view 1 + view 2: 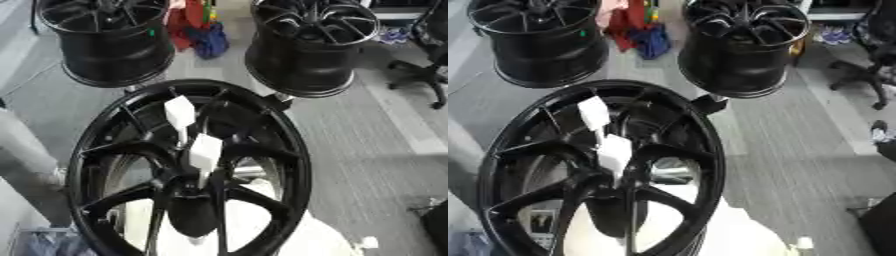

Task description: Pull the pin out of the wheel hub.

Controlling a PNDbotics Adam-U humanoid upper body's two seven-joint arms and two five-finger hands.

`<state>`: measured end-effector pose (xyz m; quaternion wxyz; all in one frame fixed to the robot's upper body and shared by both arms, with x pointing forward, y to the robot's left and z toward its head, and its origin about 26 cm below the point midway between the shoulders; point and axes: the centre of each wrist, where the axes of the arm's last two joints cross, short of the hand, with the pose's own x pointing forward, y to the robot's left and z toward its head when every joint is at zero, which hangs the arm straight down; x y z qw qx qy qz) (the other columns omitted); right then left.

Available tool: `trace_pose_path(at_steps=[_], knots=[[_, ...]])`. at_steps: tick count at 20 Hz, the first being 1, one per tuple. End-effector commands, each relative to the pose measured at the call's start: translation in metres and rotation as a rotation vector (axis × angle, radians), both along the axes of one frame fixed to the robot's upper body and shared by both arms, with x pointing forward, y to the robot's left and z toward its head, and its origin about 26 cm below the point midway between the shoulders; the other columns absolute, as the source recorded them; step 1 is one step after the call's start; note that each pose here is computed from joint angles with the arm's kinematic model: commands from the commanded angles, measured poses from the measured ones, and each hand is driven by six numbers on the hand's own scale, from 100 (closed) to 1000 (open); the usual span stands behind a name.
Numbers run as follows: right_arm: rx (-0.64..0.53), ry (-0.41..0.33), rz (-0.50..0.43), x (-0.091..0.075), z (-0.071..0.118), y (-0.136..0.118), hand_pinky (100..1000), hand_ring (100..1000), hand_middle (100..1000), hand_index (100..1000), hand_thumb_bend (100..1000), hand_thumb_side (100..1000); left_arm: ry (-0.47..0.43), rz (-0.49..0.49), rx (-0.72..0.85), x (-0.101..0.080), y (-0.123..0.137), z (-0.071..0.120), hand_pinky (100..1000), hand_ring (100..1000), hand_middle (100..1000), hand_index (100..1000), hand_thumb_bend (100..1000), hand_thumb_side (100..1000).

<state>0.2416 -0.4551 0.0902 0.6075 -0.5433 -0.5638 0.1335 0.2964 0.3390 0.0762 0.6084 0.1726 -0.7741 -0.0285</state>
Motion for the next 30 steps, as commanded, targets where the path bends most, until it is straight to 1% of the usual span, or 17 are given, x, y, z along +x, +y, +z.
trace_pose_path(at_steps=[1, 6, 9, 10, 11, 12, 15, 20, 24, 30], knots=[[0.022, -0.119, 0.08, 0.005, 0.018, 0.018, 766, 740, 794, 880, 100, 238, -0.03, 0.003, 0.01, 0.002, 0.002, 0.009, 628, 677, 718, 786, 356, 348], [0.168, -0.255, 0.244, 0.009, 0.015, 0.059, 705, 647, 724, 830, 100, 213, -0.032, -0.005, 0.003, 0.002, -0.001, 0.008, 627, 677, 718, 785, 356, 347], [0.282, -0.316, 0.338, 0.01, 0.011, 0.083, 677, 611, 684, 806, 100, 205, -0.03, -0.012, -0.001, 0.003, -0.002, 0.008, 627, 676, 716, 784, 354, 347], [0.32, -0.332, 0.368, 0.01, 0.009, 0.09, 664, 595, 667, 792, 100, 184, -0.031, -0.014, -0.002, 0.003, -0.003, 0.008, 628, 676, 716, 783, 354, 346], [0.355, -0.348, 0.394, 0.011, 0.007, 0.097, 657, 588, 658, 787, 364, 100, -0.033, -0.015, -0.003, 0.003, -0.003, 0.008, 628, 676, 716, 783, 372, 329], [0.393, -0.361, 0.419, 0.012, 0.006, 0.104, 652, 584, 655, 786, 100, 162, -0.033, -0.016, -0.005, 0.004, -0.004, 0.008, 627, 676, 716, 783, 353, 346], [0.478, -0.366, 0.483, 0.016, -0.002, 0.12, 648, 580, 653, 786, 100, 149, -0.032, -0.025, -0.009, 0.004, -0.006, 0.007, 627, 676, 716, 782, 353, 346], [0.557, -0.337, 0.56, 0.023, -0.013, 0.14, 653, 581, 651, 791, 100, 142, -0.031, -0.028, -0.013, 0.005, -0.007, 0.006, 627, 675, 715, 780, 351, 346], [0.59, -0.314, 0.614, 0.029, -0.018, 0.151, 657, 584, 654, 795, 100, 125, -0.025, -0.034, -0.018, 0.005, -0.01, 0.004, 627, 675, 715, 779, 349, 346], [0.62, -0.312, 0.658, 0.034, -0.019, 0.161, 659, 586, 655, 799, 100, 102, -0.021, -0.039, -0.021, 0.005, -0.012, 0.002, 627, 676, 715, 776, 346, 346]])
